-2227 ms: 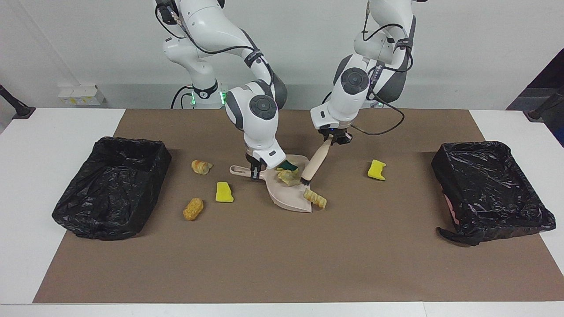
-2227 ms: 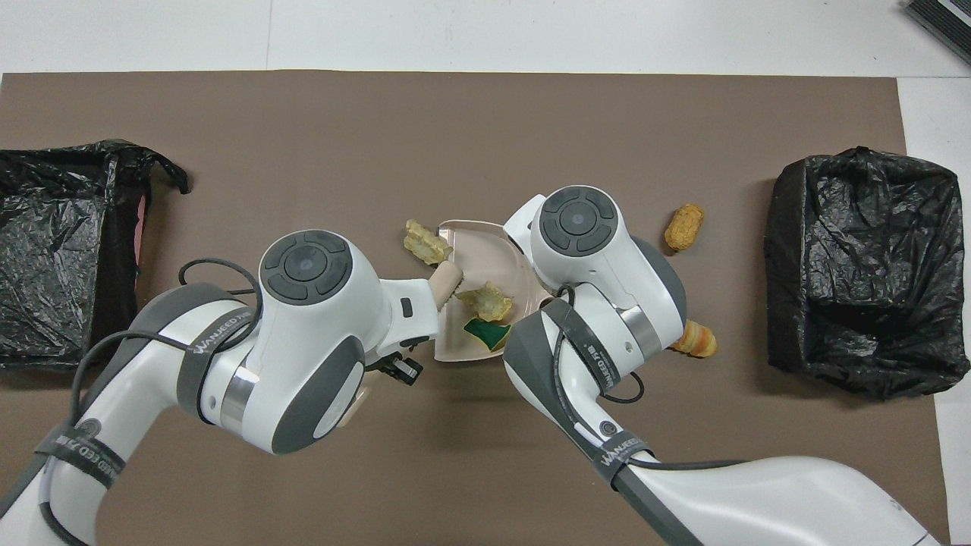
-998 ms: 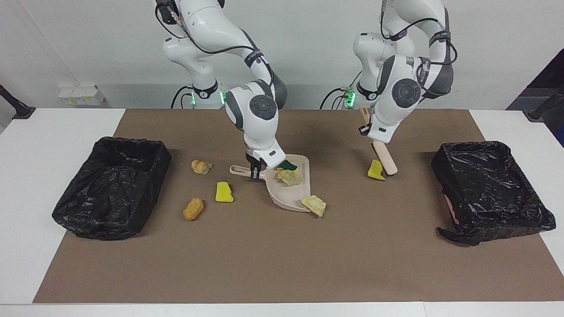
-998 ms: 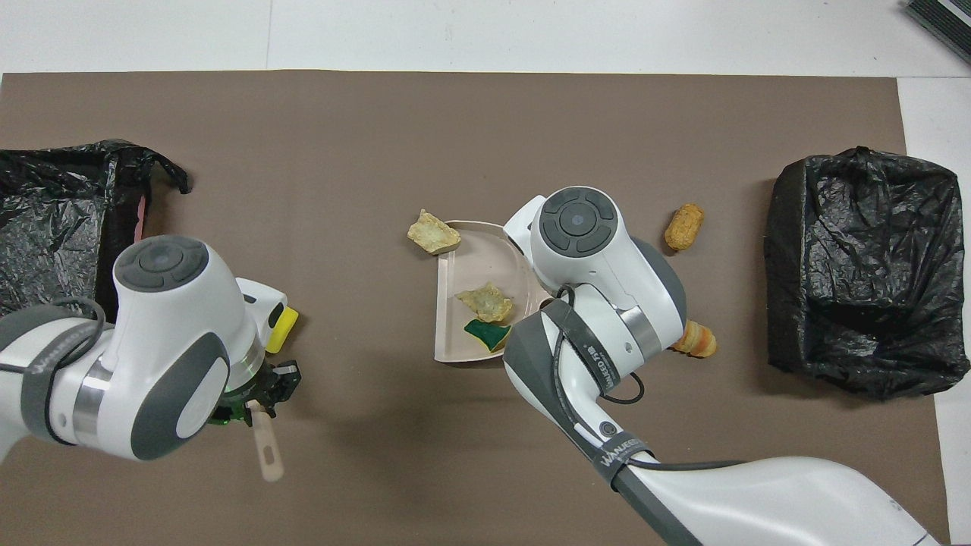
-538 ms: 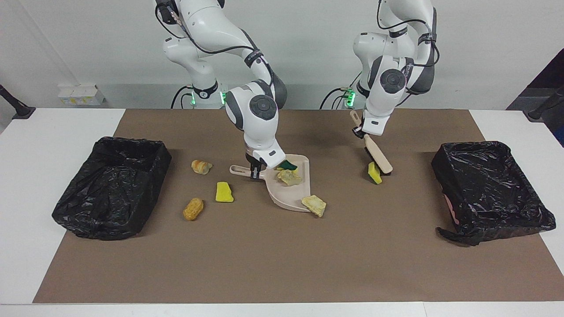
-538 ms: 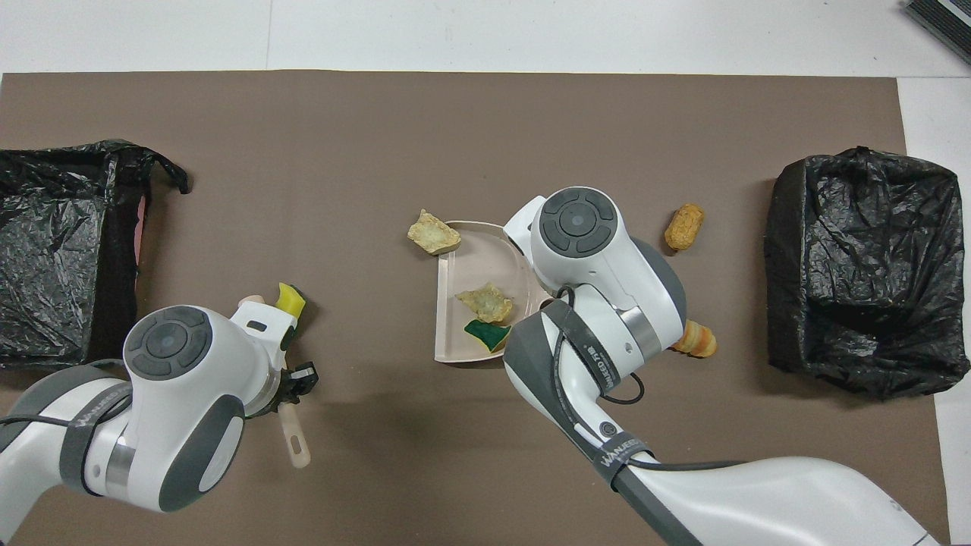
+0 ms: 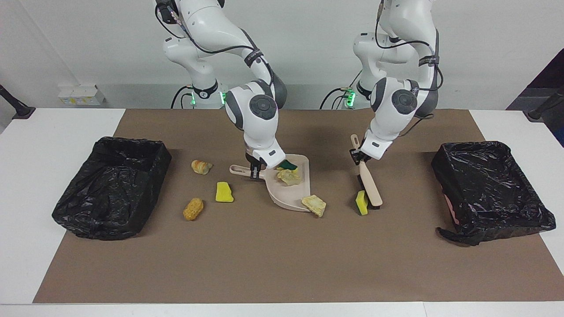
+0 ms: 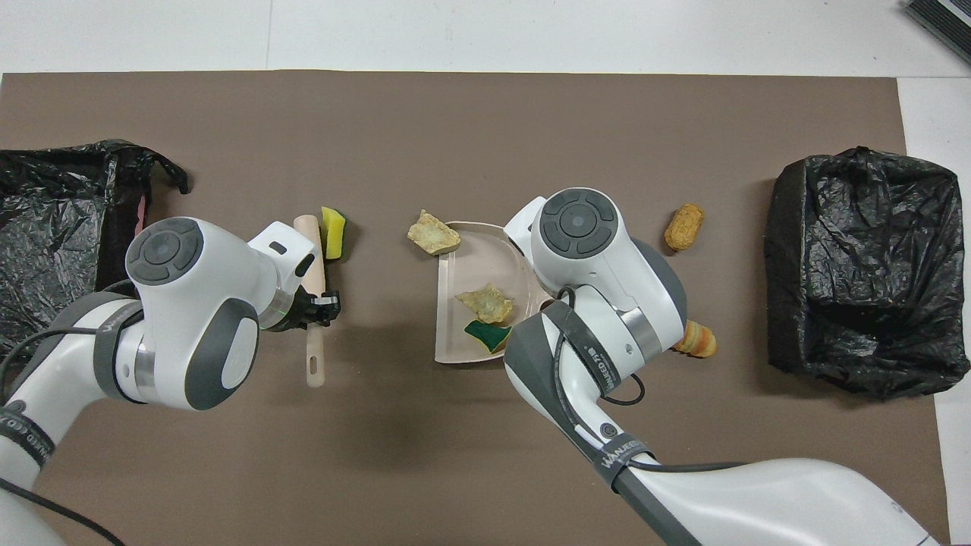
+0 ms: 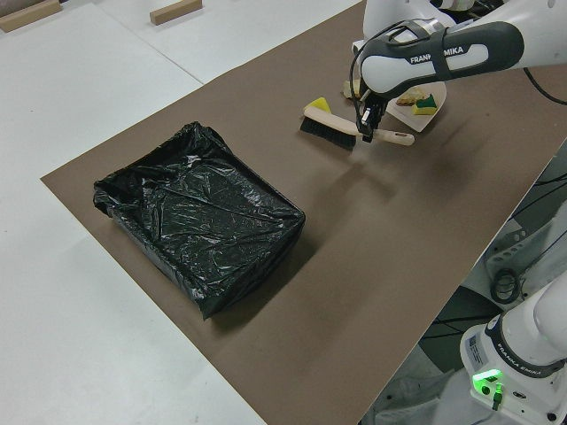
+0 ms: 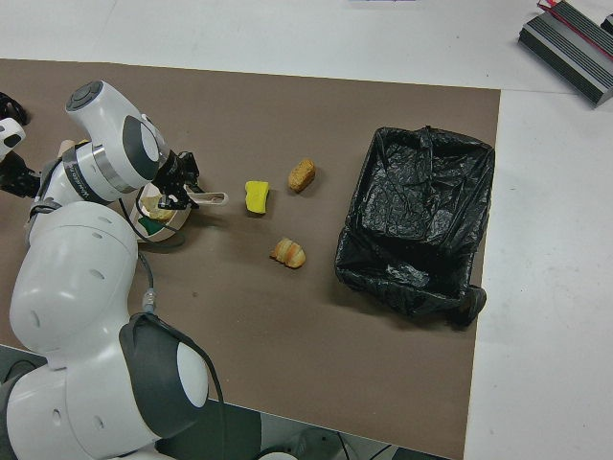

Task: Sweep and dump trash in bin
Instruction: 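Sweep the yellow sponge and bread into the dustpan with the left gripper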

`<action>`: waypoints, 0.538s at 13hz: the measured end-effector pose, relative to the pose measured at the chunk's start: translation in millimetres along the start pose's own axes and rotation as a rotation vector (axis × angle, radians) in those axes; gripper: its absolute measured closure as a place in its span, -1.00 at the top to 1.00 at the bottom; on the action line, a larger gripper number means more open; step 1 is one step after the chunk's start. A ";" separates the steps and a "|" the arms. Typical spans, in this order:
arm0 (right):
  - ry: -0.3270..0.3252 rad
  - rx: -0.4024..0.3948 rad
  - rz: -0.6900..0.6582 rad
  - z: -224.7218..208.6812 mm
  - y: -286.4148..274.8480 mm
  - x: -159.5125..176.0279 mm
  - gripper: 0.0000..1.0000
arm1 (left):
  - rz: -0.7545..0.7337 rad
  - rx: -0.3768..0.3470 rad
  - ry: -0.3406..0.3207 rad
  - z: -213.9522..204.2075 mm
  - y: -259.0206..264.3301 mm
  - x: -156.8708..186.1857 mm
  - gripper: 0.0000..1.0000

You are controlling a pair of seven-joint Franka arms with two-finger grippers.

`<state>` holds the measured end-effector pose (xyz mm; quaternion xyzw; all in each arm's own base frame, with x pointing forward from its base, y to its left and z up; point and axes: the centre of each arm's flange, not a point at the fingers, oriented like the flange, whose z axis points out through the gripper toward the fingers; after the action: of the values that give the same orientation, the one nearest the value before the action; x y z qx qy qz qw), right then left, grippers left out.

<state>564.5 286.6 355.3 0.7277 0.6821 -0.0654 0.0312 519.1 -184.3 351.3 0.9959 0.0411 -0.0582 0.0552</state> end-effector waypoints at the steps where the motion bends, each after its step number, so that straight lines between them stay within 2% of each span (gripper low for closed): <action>1: 0.000 0.000 0.000 -0.2 -0.3 -0.1 -0.37 | 0.047 -0.007 0.002 -0.6 5.3 3.3 -0.50; 4: 0.000 0.000 0.000 -0.7 -1.1 -0.6 -0.37 | 0.214 -0.013 0.002 0.7 27.1 -2.9 -0.50; 7: -0.001 0.000 0.000 -0.6 -1.4 -0.7 -0.37 | 0.327 -0.010 -0.003 5.9 67.2 -23.9 -0.50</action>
<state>563.1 286.1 356.0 0.7278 0.6820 -0.0657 0.0314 500.8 -253.4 355.5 0.9889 -0.1215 -0.0498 0.0691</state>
